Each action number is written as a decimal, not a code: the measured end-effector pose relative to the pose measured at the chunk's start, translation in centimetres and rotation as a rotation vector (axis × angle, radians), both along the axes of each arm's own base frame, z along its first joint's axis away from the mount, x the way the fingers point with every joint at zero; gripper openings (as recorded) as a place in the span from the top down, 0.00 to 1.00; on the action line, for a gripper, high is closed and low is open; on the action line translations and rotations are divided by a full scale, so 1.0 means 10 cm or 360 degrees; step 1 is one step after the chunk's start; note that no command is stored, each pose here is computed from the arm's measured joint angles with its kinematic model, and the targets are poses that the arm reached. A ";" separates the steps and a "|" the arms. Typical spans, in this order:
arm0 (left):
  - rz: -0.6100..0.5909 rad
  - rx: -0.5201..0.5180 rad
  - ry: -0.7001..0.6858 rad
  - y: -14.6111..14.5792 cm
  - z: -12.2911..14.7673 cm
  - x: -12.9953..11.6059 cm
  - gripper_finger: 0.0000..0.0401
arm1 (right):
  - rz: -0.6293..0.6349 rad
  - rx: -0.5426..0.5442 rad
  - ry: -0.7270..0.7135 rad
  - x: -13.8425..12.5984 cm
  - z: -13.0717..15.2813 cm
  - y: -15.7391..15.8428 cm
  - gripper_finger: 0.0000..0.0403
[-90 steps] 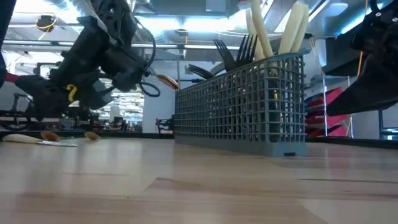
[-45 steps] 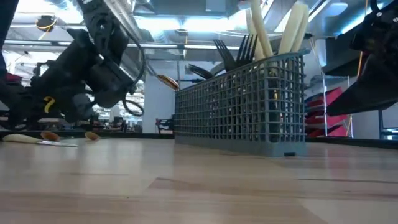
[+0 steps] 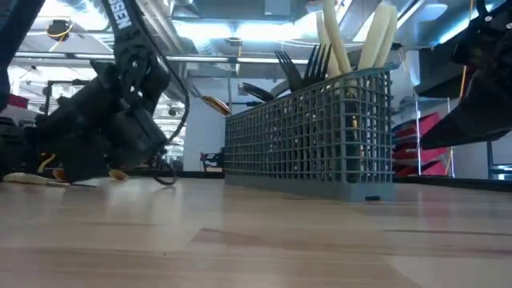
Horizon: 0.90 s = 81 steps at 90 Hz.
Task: Sort silverware
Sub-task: Put the silver knife into the cutlery rack
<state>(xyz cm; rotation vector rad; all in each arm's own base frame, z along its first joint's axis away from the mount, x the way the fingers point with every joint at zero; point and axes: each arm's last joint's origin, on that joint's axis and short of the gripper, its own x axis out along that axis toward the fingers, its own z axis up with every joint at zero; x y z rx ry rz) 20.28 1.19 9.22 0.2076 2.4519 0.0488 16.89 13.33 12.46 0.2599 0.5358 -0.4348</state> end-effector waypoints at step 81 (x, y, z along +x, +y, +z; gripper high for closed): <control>0.0005 -0.0068 0.0027 -0.09 -0.13 0.06 0.99 | 0.0015 -0.0022 0.0009 0.00 0.00 0.00 0.71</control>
